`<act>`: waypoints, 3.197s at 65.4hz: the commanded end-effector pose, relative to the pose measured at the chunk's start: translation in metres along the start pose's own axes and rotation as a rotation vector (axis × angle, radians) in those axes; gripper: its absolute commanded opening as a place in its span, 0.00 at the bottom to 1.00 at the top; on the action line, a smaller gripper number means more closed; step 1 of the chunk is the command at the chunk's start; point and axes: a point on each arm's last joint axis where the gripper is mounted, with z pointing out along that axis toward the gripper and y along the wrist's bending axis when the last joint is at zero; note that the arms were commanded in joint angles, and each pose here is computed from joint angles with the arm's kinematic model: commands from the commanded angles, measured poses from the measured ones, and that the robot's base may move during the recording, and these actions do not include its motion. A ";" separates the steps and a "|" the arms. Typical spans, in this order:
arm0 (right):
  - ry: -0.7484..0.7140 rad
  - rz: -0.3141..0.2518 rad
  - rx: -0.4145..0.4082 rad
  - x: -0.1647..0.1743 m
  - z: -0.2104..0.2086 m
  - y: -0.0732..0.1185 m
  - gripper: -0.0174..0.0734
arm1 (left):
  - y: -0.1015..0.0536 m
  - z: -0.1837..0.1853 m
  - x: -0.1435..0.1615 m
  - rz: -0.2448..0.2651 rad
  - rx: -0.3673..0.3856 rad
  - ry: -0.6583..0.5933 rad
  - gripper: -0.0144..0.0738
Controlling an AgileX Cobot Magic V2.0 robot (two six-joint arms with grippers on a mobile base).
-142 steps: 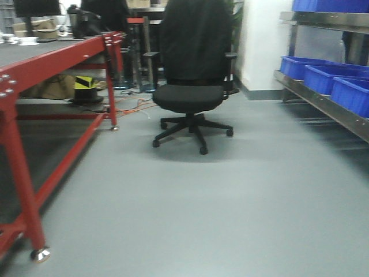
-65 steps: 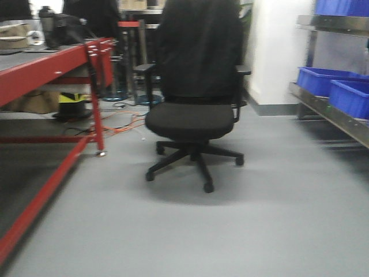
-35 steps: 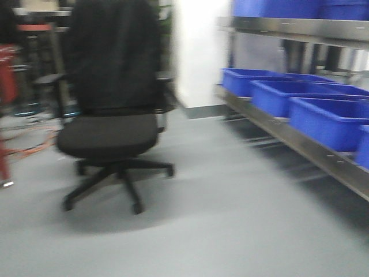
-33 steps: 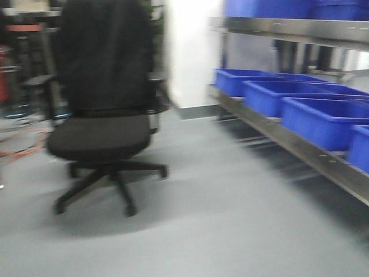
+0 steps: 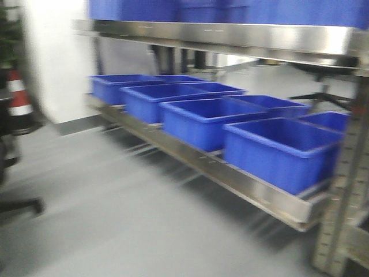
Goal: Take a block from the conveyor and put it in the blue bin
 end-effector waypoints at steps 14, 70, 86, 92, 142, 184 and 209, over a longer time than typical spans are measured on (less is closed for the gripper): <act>-0.019 0.004 0.008 -0.001 -0.001 -0.001 0.01 | 0.000 -0.001 -0.003 0.007 -0.003 -0.028 0.04; -0.019 0.004 0.008 -0.001 -0.001 -0.001 0.01 | 0.000 -0.001 -0.003 0.007 -0.003 -0.028 0.04; -0.019 0.004 0.008 -0.001 -0.001 -0.001 0.01 | 0.000 -0.001 -0.003 0.007 -0.003 -0.028 0.04; -0.019 0.004 0.008 -0.001 -0.001 -0.001 0.01 | 0.000 -0.001 -0.003 0.007 -0.003 -0.028 0.04; -0.019 0.004 0.008 -0.001 -0.001 -0.001 0.01 | 0.000 -0.001 -0.003 0.007 -0.003 -0.028 0.04; -0.019 0.004 0.008 -0.001 -0.001 -0.001 0.01 | 0.000 -0.001 -0.003 0.007 -0.003 -0.028 0.04; -0.055 0.012 0.010 -0.004 -0.001 -0.001 0.01 | 0.000 -0.001 -0.003 0.001 -0.002 -0.022 0.04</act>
